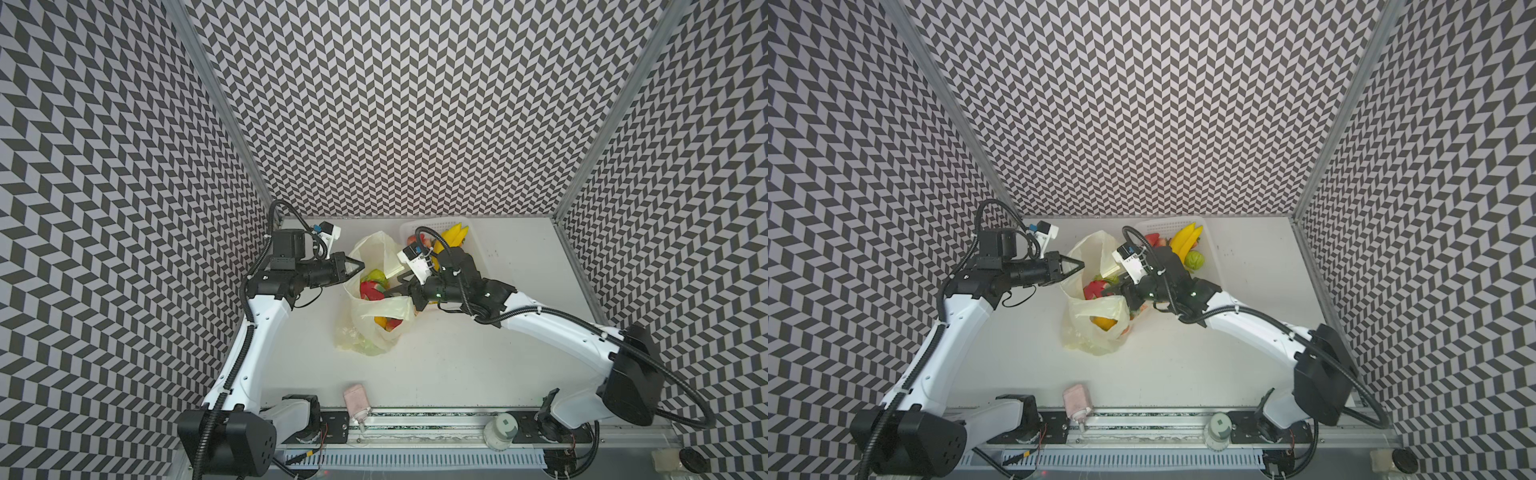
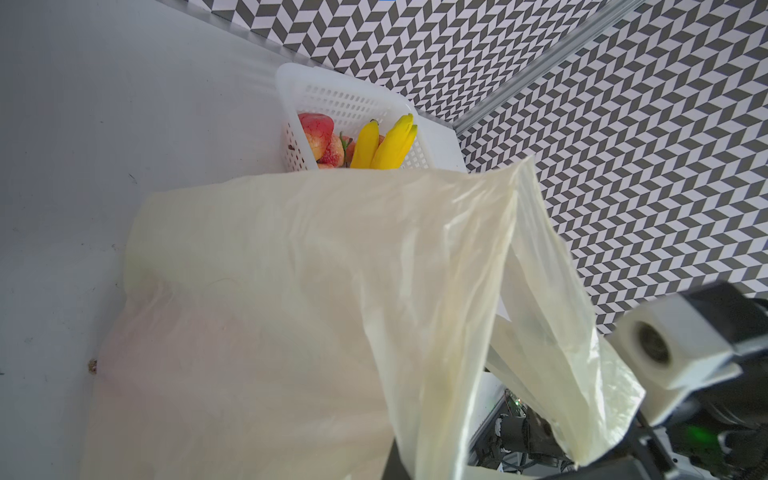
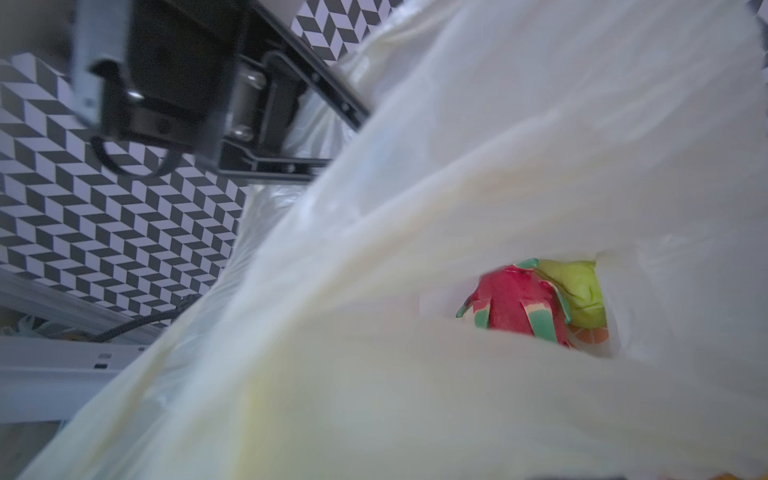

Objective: Place the fake fruits into the plastic bag and tie a complex knot

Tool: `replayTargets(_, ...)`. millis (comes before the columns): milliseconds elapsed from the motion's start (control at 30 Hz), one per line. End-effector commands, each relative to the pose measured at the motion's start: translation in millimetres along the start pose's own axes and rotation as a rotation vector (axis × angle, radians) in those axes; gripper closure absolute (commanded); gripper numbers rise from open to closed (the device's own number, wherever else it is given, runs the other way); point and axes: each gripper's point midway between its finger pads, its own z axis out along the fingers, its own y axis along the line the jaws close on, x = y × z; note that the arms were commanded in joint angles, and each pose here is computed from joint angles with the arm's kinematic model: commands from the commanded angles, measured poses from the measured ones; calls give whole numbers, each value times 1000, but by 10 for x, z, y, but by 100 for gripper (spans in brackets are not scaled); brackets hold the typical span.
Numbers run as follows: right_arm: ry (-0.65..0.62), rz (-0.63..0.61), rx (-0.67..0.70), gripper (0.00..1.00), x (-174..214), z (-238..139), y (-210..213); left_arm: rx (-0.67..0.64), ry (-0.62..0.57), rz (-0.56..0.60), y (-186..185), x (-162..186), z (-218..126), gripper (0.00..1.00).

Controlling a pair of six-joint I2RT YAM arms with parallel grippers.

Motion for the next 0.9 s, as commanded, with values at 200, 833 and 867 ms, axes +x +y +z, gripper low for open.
replayTargets(200,-15,-181,72,14,-53,-754,-99,29,1,42,-74,30,-12,100)
replayTargets(833,-131,-640,-144,12,-504,-869,-1,35,0,45,-71,28,-1,100)
replayTargets(867,-134,-634,-155,14,-508,-831,-10,34,0,42,-66,28,2,100)
